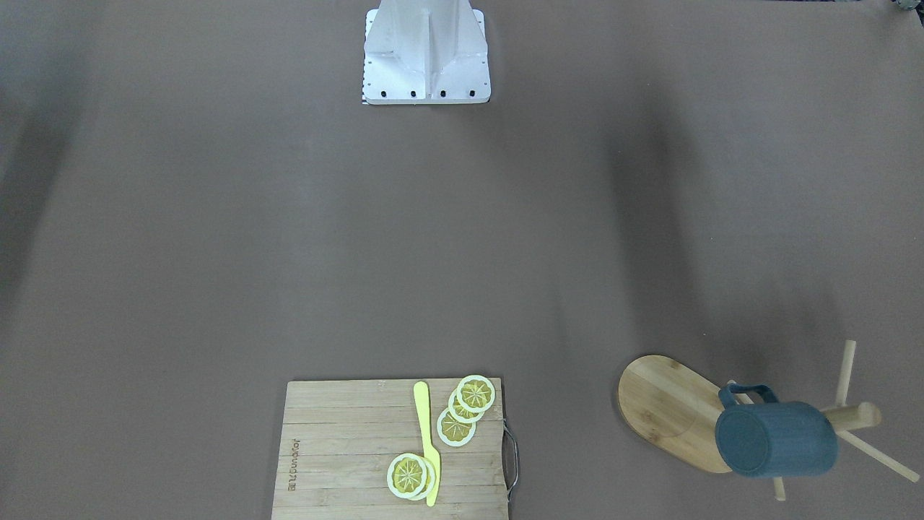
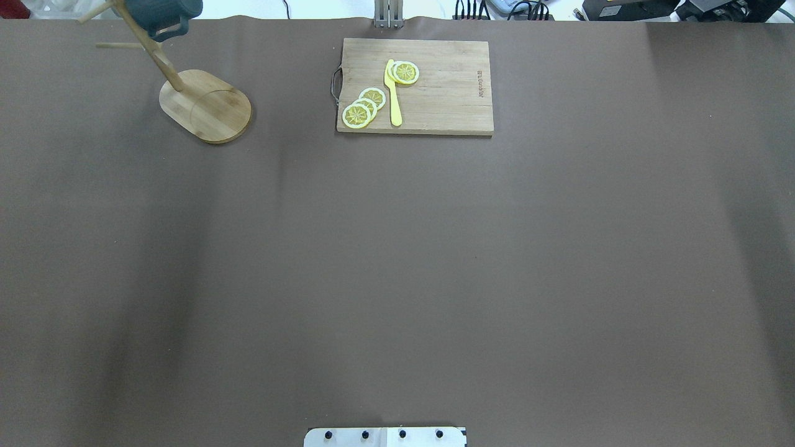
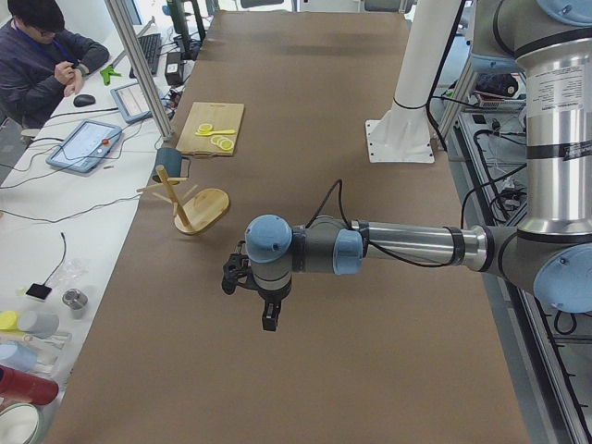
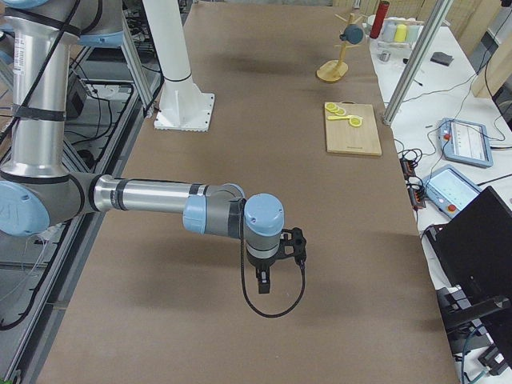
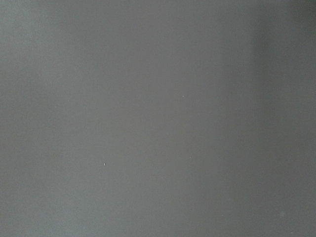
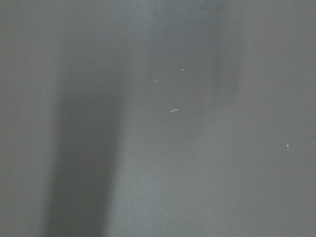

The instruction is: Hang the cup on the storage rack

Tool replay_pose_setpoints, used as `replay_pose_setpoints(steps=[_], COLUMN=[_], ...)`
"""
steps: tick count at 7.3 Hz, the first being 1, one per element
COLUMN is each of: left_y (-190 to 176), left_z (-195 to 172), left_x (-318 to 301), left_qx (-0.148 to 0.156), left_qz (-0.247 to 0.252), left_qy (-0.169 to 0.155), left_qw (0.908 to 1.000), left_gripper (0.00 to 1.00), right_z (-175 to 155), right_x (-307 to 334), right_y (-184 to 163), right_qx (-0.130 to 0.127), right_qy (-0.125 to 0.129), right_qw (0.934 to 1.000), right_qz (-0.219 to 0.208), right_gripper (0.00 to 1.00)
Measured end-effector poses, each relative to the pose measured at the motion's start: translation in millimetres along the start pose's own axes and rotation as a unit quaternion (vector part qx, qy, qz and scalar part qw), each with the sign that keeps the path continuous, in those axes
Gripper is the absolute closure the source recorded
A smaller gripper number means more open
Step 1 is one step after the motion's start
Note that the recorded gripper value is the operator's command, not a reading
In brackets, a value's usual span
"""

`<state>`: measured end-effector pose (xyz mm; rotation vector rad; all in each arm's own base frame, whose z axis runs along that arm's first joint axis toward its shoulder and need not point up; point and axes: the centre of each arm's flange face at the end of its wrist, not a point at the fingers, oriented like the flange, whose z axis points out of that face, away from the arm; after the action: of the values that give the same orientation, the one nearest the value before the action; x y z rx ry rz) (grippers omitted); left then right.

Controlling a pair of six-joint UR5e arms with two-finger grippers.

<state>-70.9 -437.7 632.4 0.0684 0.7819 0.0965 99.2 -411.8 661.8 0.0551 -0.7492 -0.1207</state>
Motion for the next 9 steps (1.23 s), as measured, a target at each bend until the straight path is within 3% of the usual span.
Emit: replay_pose_setpoints(steps=[9], left_y=[8.0], left_z=[5.9], left_x=[-6.1], left_qx=[-0.006], left_qz=[-0.007], left_qy=[-0.003], left_qw=[0.9999], left_gripper=[0.01], right_z=[15.6], right_x=[10.9], right_y=[13.4], right_qx=[-0.015], right_qy=[-0.008], right_qw=[0.9997], right_qz=[0.016], right_gripper=[0.00])
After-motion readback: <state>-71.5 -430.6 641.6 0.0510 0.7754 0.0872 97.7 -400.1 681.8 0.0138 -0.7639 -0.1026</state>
